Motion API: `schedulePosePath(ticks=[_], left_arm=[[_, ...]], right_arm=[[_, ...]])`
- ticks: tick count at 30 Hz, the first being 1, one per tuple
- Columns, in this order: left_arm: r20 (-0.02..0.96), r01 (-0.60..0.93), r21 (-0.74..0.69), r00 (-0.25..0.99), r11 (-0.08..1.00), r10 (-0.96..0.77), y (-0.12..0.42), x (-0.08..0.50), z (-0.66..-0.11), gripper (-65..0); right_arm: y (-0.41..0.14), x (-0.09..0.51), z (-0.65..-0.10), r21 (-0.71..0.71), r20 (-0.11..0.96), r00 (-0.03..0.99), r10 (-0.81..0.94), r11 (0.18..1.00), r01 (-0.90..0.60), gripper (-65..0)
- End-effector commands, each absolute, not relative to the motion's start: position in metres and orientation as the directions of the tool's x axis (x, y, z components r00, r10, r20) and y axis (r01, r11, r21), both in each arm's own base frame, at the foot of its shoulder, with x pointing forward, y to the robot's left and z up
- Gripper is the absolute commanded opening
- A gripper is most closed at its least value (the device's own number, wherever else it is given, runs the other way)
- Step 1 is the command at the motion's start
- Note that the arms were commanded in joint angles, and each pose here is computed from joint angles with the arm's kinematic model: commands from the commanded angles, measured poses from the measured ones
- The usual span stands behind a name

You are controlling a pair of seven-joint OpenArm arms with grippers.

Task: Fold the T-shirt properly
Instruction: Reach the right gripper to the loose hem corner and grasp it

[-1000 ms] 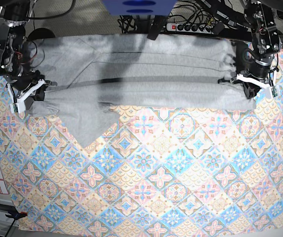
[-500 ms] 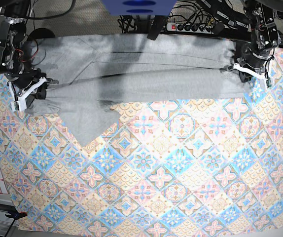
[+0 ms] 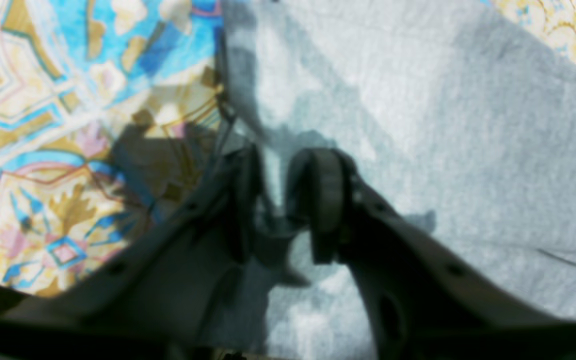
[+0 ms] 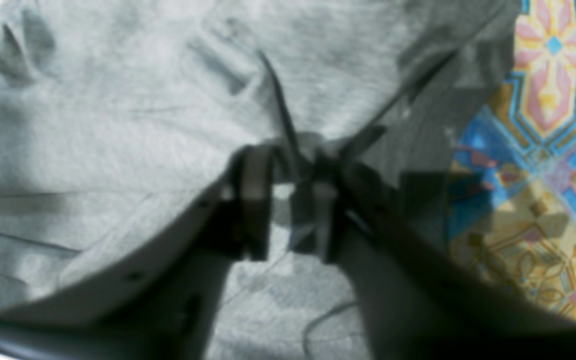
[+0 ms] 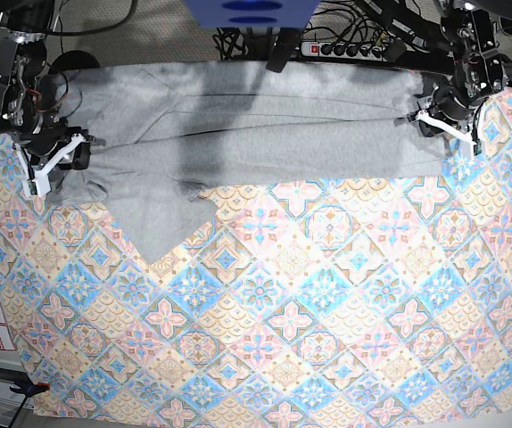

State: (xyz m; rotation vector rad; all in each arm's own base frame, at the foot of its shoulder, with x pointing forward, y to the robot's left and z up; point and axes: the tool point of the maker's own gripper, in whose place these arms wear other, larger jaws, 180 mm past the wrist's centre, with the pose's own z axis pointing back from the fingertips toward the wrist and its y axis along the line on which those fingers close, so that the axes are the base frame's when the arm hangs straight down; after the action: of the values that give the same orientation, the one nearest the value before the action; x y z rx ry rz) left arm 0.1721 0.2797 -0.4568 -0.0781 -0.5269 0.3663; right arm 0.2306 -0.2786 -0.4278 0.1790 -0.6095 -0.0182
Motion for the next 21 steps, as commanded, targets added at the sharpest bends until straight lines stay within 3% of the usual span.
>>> schedulePosePath(ticks=[1,7,10,14,18,21], left_arm=[[0.493,-0.315,-0.159,0.796,0.936,0.352,0.284,0.175,-0.451,-43.1],[0.495,-0.315,-0.160,0.794,0.936,0.352,0.284,0.175,-0.450,-42.3],[0.495,-0.315,-0.161,0.794,0.935,0.353,0.284,0.175,-0.450,-42.3],[0.489,-0.325,-0.186,0.788,0.927,0.375,0.275,0.175,-0.453,-42.3],[0.486,-0.323,-0.195,0.788,0.926,0.377,0.270,0.176,-0.454,-42.3],[0.486,-0.323,-0.195,0.788,0.926,0.377,0.270,0.176,-0.454,-41.9]], right_arm=[[-0.289,0.241,-0.413,0.150,0.611,0.789,-0.063,0.988,-0.038,-43.2],[-0.306,0.239,-0.404,0.193,0.655,0.728,-0.201,0.976,0.097,-44.0],[-0.301,0.246,-0.393,0.199,0.686,0.698,-0.208,0.975,0.094,-43.9],[-0.278,0.281,-0.363,0.187,0.754,0.641,-0.142,0.982,-0.002,-43.7],[-0.226,0.325,-0.346,0.172,0.789,0.614,-0.020,0.966,-0.191,-43.6],[-0.199,0.337,-0.355,0.109,0.763,0.635,0.120,0.945,-0.310,-43.6]])
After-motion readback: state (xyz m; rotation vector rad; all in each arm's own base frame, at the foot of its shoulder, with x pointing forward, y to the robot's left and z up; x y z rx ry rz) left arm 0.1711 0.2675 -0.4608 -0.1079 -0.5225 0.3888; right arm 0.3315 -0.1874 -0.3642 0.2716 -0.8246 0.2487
